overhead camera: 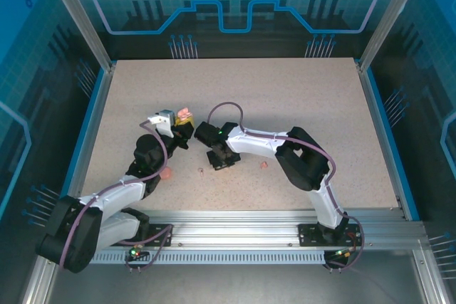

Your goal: Insert wireless bluetooth earbuds into charging case

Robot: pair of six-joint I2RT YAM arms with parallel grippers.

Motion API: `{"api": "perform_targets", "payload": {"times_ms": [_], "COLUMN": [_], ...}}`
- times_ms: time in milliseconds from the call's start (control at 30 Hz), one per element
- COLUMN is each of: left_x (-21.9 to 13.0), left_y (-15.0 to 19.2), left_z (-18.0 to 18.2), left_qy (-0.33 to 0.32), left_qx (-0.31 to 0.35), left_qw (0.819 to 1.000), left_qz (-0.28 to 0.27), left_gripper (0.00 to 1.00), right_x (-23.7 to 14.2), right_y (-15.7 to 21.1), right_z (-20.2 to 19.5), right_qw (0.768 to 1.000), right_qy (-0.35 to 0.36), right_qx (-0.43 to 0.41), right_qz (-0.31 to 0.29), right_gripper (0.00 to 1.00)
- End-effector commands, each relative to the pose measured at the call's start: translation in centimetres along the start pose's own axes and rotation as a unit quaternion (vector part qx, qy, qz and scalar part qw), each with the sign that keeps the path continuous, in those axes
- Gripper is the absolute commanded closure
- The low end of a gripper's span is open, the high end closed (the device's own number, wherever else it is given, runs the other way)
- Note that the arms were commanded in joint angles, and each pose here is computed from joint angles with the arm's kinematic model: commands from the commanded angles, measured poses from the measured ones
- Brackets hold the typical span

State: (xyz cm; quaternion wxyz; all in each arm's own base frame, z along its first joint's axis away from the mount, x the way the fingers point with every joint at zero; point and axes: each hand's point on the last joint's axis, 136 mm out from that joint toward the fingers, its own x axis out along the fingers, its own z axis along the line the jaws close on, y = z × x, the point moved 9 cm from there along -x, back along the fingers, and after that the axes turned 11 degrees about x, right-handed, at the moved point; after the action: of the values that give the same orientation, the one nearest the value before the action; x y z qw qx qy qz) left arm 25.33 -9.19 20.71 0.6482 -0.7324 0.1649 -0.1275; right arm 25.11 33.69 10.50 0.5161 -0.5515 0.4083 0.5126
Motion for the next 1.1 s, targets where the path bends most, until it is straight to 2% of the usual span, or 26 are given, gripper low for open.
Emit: {"api": "perform_targets", "payload": {"times_ms": [0,267,667,800,1067], "left_x": [-0.1,-0.1,0.1,0.4,0.8], "left_y": [-0.2,-0.9,-1.9,-2.5,-5.2], "left_z": [-0.1,-0.4,-1.3,-1.9,-2.3], "left_qy": [0.002,0.012,0.065,0.095,0.082], "left_qx": [0.009,0.017,0.028,0.031,0.06], "left_qw": [1.0,0.999,0.997,0.994,0.987], "left_qz": [-0.017,-0.027,-0.038,-0.053,-0.121], "left_gripper": [1.0,1.0,1.0,1.0,1.0], "right_x": [0.0,-3.1,-9.9,-13.7,-22.2], "right_y": [0.8,0.1,-3.0,-4.8,-8.1], "right_z": [0.3,-0.4,-4.6,-6.8,-10.5], "right_qw": [1.0,0.999,0.987,0.974,0.932], "right_qy": [-0.008,-0.036,-0.099,-0.144,-0.246], "right_qx": [-0.002,0.01,0.057,0.078,0.111], "right_qz": [0.003,-0.037,-0.112,-0.153,-0.243], "right_gripper": [0.83,0.85,0.85,0.85,0.85]}}
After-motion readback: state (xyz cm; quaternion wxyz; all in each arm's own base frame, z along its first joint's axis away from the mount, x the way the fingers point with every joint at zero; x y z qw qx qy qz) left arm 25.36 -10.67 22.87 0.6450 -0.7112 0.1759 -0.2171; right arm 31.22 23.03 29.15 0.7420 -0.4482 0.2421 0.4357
